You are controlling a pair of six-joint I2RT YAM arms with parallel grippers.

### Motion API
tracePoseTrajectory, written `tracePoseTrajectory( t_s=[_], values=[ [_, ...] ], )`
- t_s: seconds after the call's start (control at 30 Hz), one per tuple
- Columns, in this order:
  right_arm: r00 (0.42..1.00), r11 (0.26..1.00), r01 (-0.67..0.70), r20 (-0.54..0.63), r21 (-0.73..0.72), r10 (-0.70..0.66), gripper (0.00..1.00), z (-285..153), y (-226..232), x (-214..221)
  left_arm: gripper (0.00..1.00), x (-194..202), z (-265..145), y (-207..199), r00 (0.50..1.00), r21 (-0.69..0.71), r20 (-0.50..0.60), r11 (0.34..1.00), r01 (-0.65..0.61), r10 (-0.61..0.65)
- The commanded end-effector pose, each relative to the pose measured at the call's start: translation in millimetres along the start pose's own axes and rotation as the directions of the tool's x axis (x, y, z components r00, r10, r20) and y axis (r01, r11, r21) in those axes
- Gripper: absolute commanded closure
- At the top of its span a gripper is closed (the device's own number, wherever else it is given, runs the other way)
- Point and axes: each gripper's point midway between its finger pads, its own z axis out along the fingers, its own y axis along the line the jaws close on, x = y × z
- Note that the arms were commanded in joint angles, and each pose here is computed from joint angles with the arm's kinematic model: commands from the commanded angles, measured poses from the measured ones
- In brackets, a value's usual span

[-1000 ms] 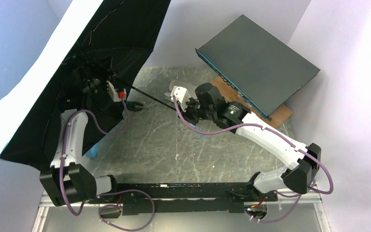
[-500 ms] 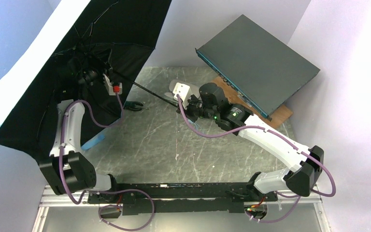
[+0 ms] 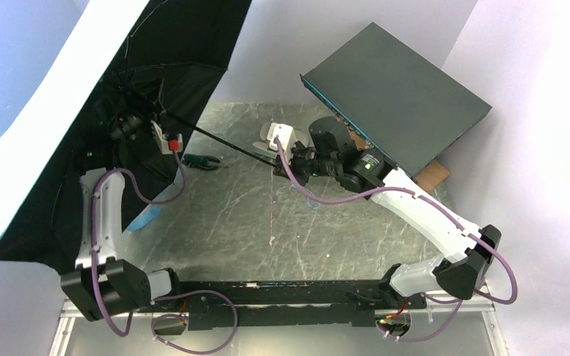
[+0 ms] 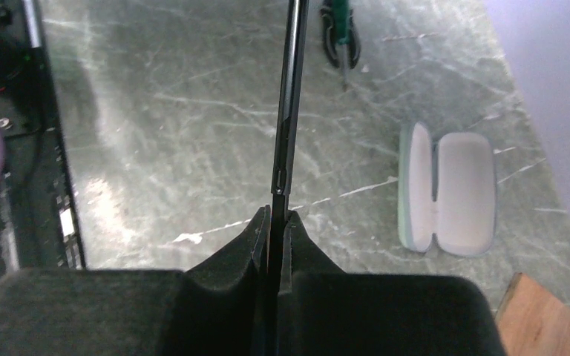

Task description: Open the umbrella

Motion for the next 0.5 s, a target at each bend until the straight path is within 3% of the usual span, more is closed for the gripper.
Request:
tracePoseTrajectory(
  t_s=[0.0, 0.13, 0.37, 0.47],
  values=[
    [0.884, 0.955, -0.229, -0.451, -0.188, 0.123, 0.85, -50.6, 53.2, 92.3, 0.97, 47.4, -27.3, 9.7, 0.957, 0.024, -0.261, 0.992, -0.124, 0.126],
    [0.914, 0.957, -0.219, -0.384, -0.189, 0.134, 0.56, -27.6, 40.6, 64.6, 0.98, 15.8, -8.9, 26.2, 0.978, -0.022, -0.176, 0.993, -0.120, 0.114],
    [0.937, 0.948, -0.250, -0.295, -0.194, 0.187, 0.29, 9.4, 32.9, 27.6, 0.98, -4.4, -2.8, 33.7, 0.988, -0.034, -0.115, 0.994, -0.106, 0.102],
    [0.948, 0.952, -0.245, -0.250, -0.181, 0.197, 0.27, 14.2, 26.0, 8.1, 0.99, -11.9, -3.1, 33.2, 0.991, -0.035, -0.094, 0.994, -0.103, 0.099]
  ],
)
